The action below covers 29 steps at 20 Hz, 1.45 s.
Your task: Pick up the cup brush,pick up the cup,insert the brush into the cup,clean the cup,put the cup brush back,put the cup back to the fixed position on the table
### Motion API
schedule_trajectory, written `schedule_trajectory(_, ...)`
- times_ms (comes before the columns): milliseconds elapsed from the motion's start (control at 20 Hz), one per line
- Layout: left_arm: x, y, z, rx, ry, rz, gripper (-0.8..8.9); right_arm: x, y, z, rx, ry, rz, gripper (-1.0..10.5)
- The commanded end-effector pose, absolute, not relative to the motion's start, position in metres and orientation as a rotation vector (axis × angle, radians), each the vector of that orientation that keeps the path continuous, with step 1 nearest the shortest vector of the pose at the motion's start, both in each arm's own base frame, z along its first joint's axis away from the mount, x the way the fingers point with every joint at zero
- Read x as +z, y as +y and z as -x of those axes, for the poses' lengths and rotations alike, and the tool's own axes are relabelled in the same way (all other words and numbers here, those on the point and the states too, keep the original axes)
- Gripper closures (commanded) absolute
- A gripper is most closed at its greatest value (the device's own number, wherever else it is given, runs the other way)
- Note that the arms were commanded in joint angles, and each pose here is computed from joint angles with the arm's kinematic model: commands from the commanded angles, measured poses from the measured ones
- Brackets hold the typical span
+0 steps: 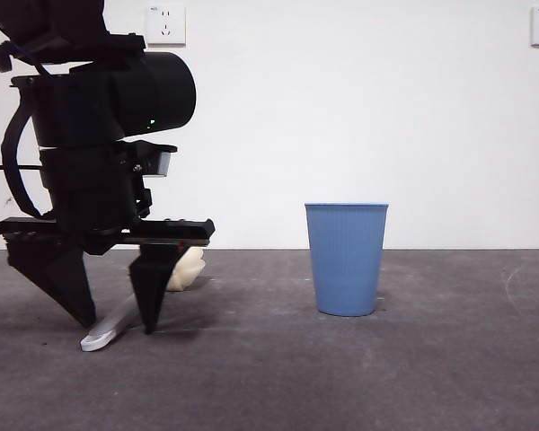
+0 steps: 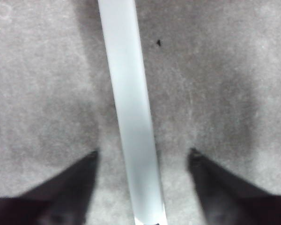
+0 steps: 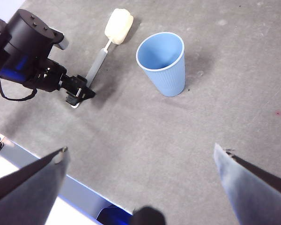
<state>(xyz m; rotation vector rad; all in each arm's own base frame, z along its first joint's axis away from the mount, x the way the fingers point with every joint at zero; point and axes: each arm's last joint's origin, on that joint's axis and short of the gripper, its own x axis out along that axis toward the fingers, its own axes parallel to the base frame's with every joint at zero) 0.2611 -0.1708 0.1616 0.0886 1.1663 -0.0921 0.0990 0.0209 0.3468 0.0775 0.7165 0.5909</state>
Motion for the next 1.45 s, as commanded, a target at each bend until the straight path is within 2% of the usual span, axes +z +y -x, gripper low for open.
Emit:
schedule_trajectory(50,0.158,-0.169,-0.260,-0.077,1.189,-0.094,7.91,0.348,0.021,-0.099,0.592,0.706,-0.081,3.8)
schedule_trajectory(550,0.162,-0.167,-0.257,-0.074,1.204,-0.107,7.91,0.348,0.021,-0.099,0.592,0.707,-0.082,3.8)
schedule_trajectory(850,0.198,-0.161,-0.248,-0.122,1.101,-0.076,7.92,0.346,0.021,-0.103,0.576,0.752,-0.129,3.8)
schedule_trajectory(950,0.212,-0.158,-0.242,-0.177,1.071,-0.079,8.24,0.344,0.022,-0.108,0.576,0.771,-0.135,3.8)
schedule_trajectory(1100,0.235,-0.151,-0.231,-0.252,1.018,-0.094,8.22,0.339,0.026,-0.123,0.632,0.765,-0.147,3.8)
schedule_trajectory(1300,0.268,-0.138,-0.210,-0.320,0.929,-0.096,8.22,0.297,0.032,-0.148,0.660,0.775,-0.191,3.8)
schedule_trajectory(1450,0.288,-0.126,-0.191,-0.365,0.884,-0.089,8.22,0.264,0.038,-0.161,0.674,0.731,-0.234,3.8)
